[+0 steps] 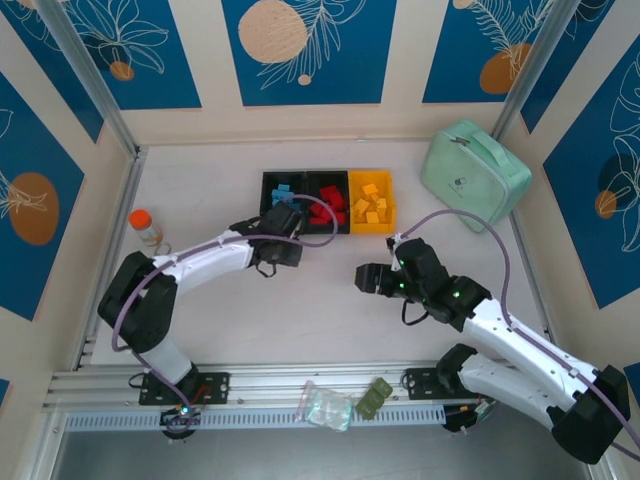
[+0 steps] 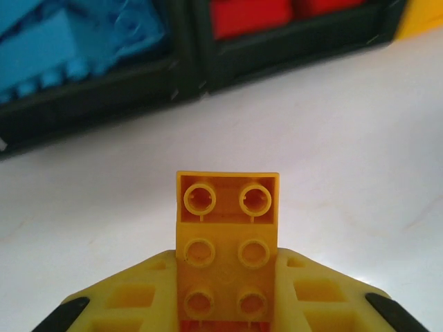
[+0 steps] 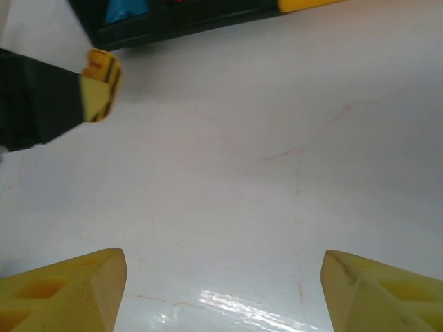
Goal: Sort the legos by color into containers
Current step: Place the lego in the container.
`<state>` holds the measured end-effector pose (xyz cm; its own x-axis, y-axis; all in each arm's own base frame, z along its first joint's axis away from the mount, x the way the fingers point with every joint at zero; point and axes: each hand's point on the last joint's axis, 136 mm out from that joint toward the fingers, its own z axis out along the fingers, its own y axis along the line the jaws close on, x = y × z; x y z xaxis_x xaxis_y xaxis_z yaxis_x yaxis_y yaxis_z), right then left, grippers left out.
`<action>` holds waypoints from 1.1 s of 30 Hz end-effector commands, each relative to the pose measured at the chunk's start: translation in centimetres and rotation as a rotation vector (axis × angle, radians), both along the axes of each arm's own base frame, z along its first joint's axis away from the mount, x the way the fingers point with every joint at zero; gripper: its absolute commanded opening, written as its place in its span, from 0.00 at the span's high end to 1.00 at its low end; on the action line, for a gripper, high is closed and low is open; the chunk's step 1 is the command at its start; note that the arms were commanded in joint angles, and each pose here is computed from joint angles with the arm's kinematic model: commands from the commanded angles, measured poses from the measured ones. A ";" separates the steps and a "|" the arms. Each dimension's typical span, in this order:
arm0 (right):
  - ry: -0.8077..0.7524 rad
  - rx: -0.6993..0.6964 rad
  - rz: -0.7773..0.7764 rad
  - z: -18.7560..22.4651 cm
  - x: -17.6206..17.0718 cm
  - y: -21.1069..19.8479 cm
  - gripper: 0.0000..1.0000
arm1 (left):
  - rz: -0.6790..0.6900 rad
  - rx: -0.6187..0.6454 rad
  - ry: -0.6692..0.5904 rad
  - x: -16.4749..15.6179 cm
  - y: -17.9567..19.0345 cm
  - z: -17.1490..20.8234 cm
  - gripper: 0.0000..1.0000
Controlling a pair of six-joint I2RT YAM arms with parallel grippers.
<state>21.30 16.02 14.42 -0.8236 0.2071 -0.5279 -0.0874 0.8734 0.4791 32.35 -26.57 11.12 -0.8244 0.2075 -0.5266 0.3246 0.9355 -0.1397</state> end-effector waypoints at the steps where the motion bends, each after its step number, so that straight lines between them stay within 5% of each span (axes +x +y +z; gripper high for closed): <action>1: 0.059 -0.025 -0.121 -1.5 -0.6 -2.7 0.25 | -0.028 -0.061 0.015 0.5 -2.9 1.6 0.77; 18: 0.116 0.041 -0.247 -3.4 -2.7 -5.9 0.26 | -0.145 -0.104 -0.012 6.2 -14.5 3.0 0.77; 33: 0.134 0.056 -0.262 -4.0 -3.9 -6.5 0.26 | -0.170 -0.054 -0.048 10.8 -18.6 1.8 0.73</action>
